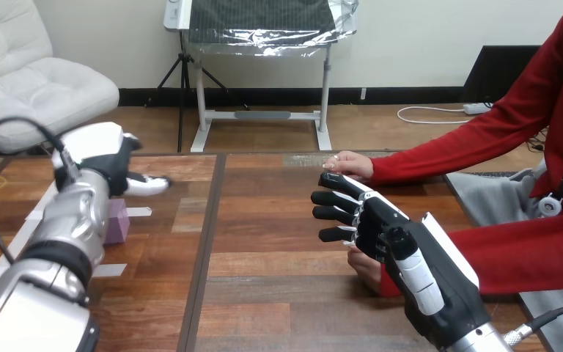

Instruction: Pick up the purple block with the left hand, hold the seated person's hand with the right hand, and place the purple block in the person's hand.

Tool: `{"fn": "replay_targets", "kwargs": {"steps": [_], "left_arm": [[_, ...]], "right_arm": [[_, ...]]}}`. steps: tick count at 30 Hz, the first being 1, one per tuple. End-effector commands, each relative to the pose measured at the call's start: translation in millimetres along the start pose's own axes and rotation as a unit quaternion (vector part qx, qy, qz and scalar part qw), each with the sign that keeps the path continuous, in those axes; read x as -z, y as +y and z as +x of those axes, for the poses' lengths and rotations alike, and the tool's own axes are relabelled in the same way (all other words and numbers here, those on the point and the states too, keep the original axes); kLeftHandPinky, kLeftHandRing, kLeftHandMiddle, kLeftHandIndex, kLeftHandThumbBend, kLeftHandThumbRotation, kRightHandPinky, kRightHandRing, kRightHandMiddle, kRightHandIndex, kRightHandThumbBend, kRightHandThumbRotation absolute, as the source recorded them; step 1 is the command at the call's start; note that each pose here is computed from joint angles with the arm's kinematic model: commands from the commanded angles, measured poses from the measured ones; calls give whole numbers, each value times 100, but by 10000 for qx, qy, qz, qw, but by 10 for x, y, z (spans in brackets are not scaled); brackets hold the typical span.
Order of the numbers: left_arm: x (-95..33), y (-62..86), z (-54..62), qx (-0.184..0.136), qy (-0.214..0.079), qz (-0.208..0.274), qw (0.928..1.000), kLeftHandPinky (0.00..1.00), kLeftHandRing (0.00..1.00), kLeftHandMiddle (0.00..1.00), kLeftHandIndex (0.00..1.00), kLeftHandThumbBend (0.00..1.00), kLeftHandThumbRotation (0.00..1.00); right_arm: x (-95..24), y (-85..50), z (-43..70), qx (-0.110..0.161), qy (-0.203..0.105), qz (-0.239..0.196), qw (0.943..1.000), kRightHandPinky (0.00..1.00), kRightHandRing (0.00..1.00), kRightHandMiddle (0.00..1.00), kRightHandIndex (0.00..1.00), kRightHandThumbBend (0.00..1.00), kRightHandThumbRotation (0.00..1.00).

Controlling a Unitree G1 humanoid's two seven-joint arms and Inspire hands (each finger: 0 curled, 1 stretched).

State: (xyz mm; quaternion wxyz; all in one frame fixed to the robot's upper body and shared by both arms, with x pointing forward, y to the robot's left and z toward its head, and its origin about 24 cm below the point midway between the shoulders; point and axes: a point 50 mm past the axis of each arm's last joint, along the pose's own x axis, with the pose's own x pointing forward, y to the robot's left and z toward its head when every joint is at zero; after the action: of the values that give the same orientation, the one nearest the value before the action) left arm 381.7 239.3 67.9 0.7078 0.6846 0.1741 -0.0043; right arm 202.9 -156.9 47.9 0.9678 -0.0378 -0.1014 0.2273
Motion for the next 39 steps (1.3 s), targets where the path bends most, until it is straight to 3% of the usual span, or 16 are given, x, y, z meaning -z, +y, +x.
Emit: {"fn": "replay_targets", "kwargs": {"steps": [1,21,39], "left_arm": [[-52,420,53,-591,63,380,9975,91,89,89,88,68,62],[1,311,43,-296,397,624,9968,97,94,93,91,68,63],[48,294,40,-278,463,589,9968,98,93,92,89,68,66]], "right_arm": [[-216,-43,101,7,-578,-263,9980,75,84,85,88,90,100],[-230,-52,97,1,-600,-249,9979,75,83,84,87,91,100],[-235,-57,94,-16,-593,-289,9978,75,83,84,87,91,100]]}}
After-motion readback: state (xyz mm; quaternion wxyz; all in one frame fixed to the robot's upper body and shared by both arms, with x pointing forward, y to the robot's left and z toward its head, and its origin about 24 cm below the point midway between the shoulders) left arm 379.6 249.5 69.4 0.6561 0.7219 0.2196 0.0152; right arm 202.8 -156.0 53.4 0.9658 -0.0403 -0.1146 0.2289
